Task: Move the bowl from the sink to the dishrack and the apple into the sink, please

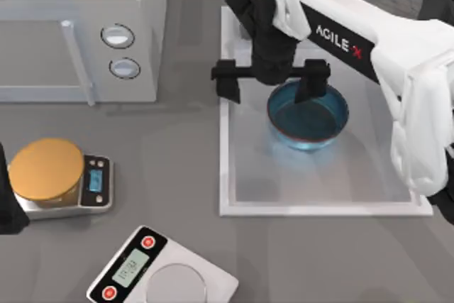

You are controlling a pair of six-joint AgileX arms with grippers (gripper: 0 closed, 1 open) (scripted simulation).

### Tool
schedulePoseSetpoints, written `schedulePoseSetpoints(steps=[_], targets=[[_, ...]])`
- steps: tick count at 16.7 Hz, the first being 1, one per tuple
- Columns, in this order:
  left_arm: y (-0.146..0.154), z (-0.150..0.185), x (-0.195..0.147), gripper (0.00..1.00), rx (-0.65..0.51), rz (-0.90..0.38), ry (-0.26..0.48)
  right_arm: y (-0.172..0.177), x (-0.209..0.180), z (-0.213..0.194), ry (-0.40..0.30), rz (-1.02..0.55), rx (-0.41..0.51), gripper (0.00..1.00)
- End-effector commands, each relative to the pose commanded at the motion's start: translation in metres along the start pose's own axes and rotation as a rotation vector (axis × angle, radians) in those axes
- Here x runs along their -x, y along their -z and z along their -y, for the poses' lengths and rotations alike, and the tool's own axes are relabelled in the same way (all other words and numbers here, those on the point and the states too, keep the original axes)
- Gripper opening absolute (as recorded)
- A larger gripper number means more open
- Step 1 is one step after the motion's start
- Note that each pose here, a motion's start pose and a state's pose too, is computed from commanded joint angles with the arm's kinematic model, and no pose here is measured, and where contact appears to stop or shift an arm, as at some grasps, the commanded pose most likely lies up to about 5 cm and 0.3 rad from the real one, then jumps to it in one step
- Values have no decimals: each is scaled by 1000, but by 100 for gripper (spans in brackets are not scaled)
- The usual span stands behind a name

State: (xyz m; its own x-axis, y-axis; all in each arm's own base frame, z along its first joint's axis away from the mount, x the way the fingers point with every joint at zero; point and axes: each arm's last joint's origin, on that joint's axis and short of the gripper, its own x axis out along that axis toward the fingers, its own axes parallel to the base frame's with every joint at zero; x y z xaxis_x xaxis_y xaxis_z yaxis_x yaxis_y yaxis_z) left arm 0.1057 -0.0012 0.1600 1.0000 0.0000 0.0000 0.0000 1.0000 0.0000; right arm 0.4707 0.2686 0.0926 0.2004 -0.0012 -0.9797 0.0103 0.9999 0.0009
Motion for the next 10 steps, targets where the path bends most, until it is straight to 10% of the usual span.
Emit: schedulePoseSetpoints(steps=[8, 10], targets=[[0, 0, 0, 100, 0, 0, 0, 3, -46, 1, 1, -2, 0, 100], [0, 0, 0, 100, 0, 0, 0, 3, -46, 1, 1, -2, 0, 85]])
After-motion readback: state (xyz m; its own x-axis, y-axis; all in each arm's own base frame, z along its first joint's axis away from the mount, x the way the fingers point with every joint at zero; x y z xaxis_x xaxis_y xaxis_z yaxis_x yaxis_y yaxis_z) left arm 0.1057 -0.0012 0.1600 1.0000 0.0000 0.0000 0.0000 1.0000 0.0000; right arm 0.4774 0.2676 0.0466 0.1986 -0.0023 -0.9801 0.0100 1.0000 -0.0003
